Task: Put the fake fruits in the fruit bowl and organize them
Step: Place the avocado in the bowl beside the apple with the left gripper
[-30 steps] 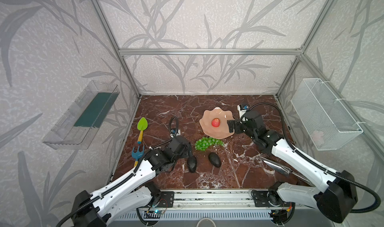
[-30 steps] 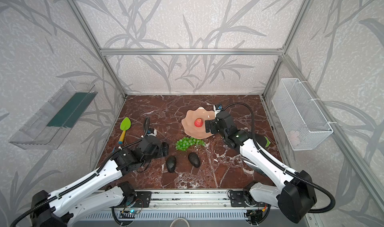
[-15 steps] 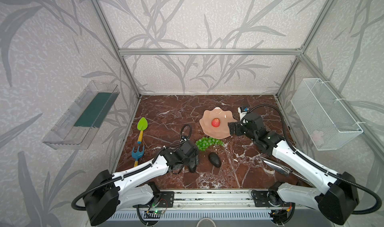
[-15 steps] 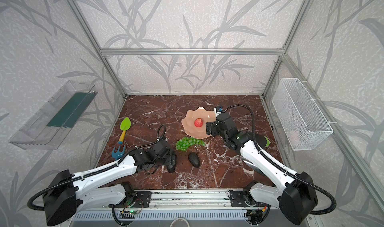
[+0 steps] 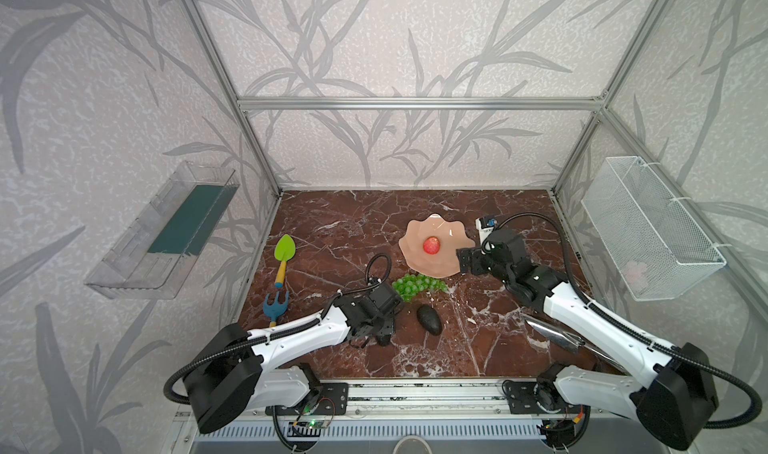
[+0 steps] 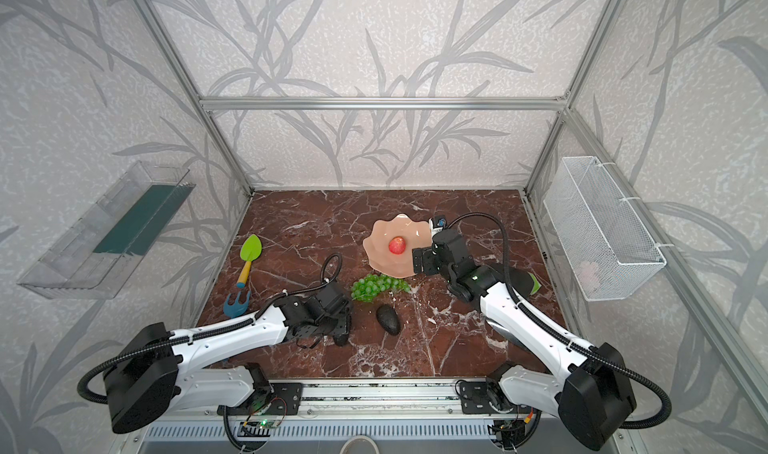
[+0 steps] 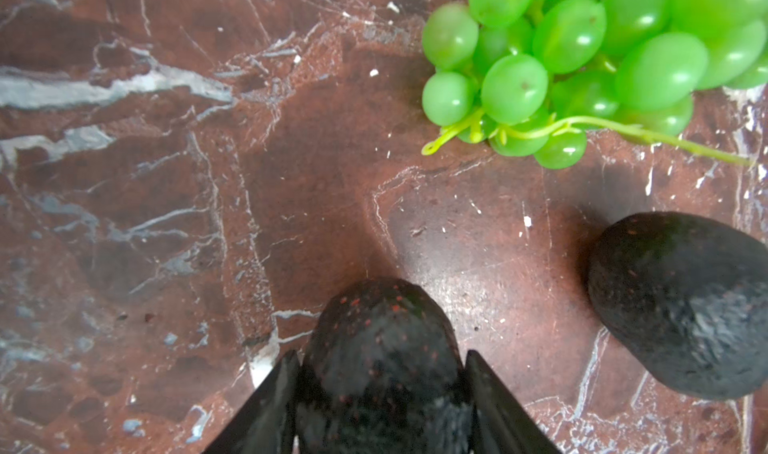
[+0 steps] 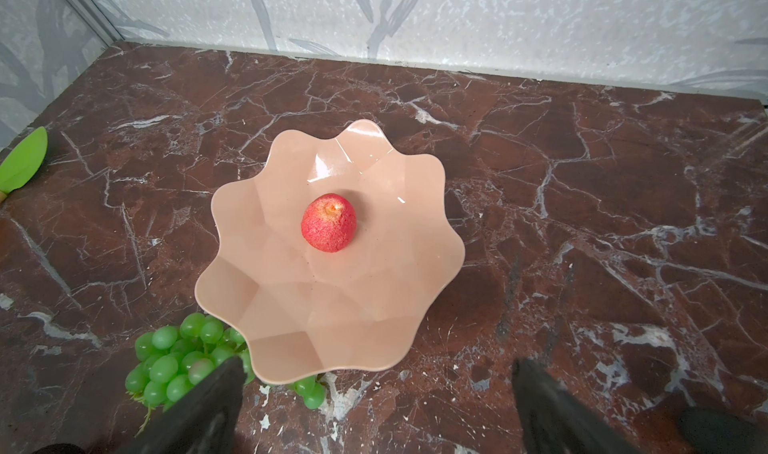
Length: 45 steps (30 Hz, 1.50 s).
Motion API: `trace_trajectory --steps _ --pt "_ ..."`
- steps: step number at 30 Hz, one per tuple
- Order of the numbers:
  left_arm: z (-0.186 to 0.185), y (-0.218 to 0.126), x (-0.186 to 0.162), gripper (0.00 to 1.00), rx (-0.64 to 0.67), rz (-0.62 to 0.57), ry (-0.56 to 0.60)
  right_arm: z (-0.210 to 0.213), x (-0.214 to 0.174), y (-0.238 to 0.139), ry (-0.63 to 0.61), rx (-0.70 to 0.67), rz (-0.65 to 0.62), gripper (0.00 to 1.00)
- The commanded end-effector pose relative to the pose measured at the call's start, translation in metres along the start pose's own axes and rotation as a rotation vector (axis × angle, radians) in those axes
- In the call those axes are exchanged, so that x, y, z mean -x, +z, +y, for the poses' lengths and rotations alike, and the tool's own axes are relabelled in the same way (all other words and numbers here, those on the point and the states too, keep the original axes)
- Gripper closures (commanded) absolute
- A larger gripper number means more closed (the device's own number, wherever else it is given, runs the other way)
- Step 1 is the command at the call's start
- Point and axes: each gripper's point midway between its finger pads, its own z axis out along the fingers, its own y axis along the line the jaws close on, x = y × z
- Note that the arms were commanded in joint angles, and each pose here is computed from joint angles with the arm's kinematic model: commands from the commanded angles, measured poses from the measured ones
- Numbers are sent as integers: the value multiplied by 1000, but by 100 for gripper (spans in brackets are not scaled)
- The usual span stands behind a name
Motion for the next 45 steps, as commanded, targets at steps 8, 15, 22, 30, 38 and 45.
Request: trace_trajectory --steps 8,15,22,30,38,45 --pt "-30 -56 57 47 -85 -206 98 -6 4 -9 26 -16 -35 1" --pt "-89 -84 145 47 -193 -300 215 -24 -6 -30 45 -61 -44 1" --pt "-154 -54 202 48 -260 -240 340 -42 -25 -56 81 -101 -38 1" --pt "-203 -6 218 49 -303 -147 418 -49 -46 -62 118 -111 -9 1" --pt "-217 42 218 49 -225 -87 478 -48 -49 -57 123 -106 2 1" --pt "-216 71 219 48 -180 -69 473 -41 -54 -50 141 -75 18 1"
